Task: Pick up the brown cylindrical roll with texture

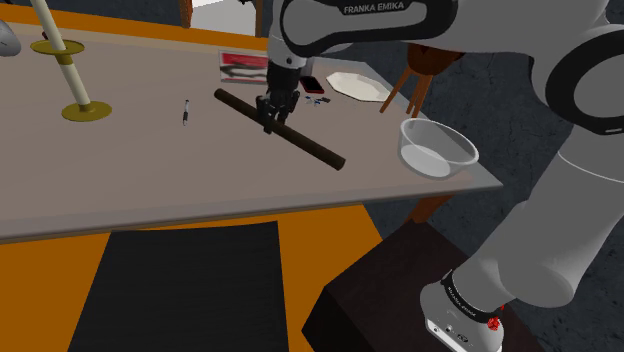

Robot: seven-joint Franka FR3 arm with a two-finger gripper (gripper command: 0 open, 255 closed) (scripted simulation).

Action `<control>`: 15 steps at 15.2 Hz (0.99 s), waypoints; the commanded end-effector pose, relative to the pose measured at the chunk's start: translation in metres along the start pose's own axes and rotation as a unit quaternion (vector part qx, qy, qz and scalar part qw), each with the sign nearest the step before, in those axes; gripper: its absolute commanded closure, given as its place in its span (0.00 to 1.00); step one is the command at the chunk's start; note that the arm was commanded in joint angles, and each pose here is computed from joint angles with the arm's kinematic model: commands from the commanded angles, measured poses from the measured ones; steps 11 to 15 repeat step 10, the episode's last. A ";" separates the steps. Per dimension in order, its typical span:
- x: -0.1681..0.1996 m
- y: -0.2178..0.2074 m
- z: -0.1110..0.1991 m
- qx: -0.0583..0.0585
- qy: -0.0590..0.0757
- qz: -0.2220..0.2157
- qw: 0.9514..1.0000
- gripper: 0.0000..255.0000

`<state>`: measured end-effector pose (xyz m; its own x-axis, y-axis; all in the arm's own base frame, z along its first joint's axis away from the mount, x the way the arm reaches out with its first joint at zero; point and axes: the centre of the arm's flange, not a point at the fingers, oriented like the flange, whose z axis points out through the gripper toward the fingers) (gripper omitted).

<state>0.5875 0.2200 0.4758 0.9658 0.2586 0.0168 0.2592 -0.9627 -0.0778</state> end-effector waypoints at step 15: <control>0.001 -0.003 -0.049 0.000 0.000 0.000 1.000 1.00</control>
